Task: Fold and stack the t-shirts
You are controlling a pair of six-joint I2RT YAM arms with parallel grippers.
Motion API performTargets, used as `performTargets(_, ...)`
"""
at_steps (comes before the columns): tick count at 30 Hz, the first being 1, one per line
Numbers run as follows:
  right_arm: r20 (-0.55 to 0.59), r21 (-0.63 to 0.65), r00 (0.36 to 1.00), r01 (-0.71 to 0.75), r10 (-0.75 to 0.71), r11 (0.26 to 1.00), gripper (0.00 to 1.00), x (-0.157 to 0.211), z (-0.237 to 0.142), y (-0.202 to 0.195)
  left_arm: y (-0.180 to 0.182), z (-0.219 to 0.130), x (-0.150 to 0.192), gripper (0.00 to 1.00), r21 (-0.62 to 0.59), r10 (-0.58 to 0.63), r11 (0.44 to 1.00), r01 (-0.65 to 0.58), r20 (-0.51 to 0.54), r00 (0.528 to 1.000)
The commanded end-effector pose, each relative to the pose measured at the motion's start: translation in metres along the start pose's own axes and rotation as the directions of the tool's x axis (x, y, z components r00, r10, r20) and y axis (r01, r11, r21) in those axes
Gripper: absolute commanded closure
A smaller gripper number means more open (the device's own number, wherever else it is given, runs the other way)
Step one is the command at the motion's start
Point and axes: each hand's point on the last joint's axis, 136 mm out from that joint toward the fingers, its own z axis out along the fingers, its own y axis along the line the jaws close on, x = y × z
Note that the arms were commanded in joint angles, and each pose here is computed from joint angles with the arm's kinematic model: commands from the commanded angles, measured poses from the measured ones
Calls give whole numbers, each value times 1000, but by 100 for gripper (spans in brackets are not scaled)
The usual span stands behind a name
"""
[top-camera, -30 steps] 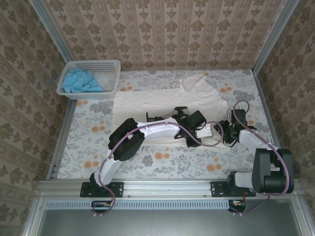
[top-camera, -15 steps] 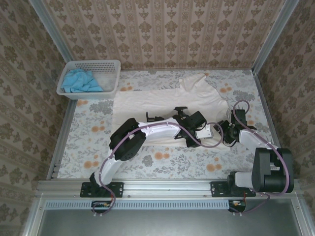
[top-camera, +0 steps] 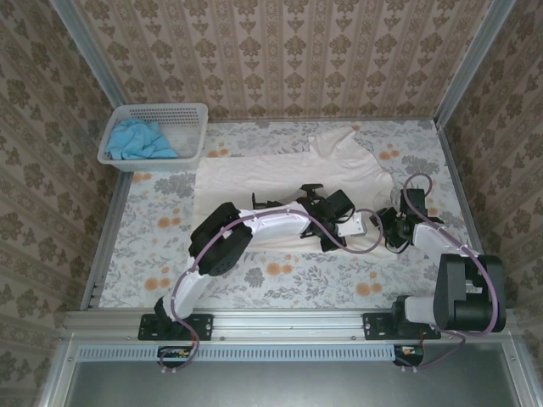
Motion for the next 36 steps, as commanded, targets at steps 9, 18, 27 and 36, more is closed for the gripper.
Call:
performTargets(9,-86,22,994,63,-60,998,48,26,-15,-17,23,-18,-9,100,-12,-90,996,91,91,992)
performTargets(18,-166,73,983,86,-73,994,58,35,-2,-28,40,-36,-19,100,97,-244,969,228,209,947)
performTargets(27,-168,127,984,76,-54,989,64,34,4,-38,75,-43,-15,100,130,-413,911,393,269,870)
performTargets(36,-132,147,990,67,-47,987,61,25,-1,-36,118,-53,6,100,12,-528,835,550,299,795)
